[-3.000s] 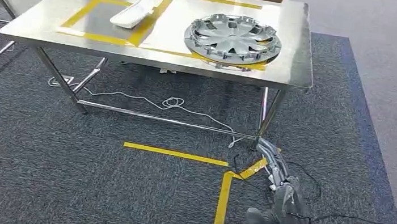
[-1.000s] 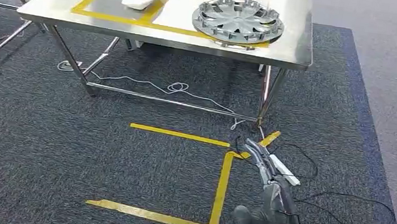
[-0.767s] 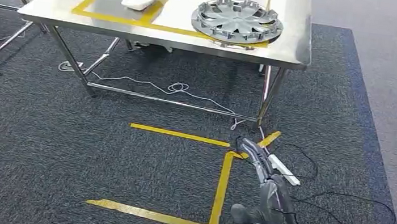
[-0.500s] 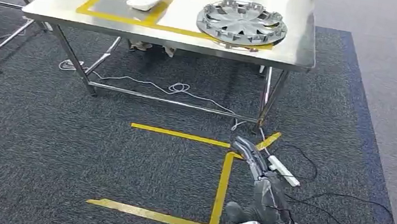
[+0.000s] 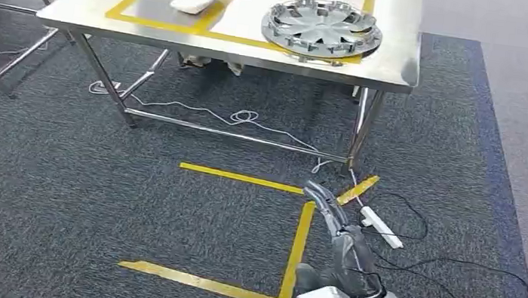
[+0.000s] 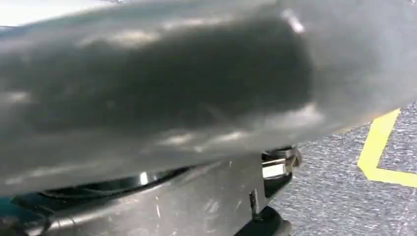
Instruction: Take the parts from the cabinet and place them on the table.
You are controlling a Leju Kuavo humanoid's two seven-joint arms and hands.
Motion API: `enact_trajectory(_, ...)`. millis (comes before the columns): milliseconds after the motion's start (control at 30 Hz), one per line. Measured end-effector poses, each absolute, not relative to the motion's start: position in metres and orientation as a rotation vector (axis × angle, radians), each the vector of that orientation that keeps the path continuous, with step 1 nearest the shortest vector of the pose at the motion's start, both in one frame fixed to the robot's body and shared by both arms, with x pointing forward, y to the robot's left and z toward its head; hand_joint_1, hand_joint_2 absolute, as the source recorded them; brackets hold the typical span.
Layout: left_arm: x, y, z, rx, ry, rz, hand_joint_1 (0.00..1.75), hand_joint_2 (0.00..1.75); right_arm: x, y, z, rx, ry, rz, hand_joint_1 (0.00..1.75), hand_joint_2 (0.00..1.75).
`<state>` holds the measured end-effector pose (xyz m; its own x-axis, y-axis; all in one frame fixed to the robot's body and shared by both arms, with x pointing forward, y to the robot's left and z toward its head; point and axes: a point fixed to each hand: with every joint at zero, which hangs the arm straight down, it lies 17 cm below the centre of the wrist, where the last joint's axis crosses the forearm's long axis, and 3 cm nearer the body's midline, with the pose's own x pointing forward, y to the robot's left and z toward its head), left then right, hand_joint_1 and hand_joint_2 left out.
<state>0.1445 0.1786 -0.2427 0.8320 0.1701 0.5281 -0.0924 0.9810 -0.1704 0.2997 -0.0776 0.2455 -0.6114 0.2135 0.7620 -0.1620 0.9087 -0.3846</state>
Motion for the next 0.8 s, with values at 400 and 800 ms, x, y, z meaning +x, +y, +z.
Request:
enact_trajectory(400,0.144,0.195,-0.245,-0.104,-0.568,0.243,0.00,0.00,0.302,-0.077,0.238,-0.036,-2.135,0.536,0.00,0.00)
enact_trajectory(800,0.146,0.209,-0.245,-0.087,-0.594,0.236,0.00,0.00,0.307,-0.072,0.240,-0.018,-2.149,0.561,0.00,0.00)
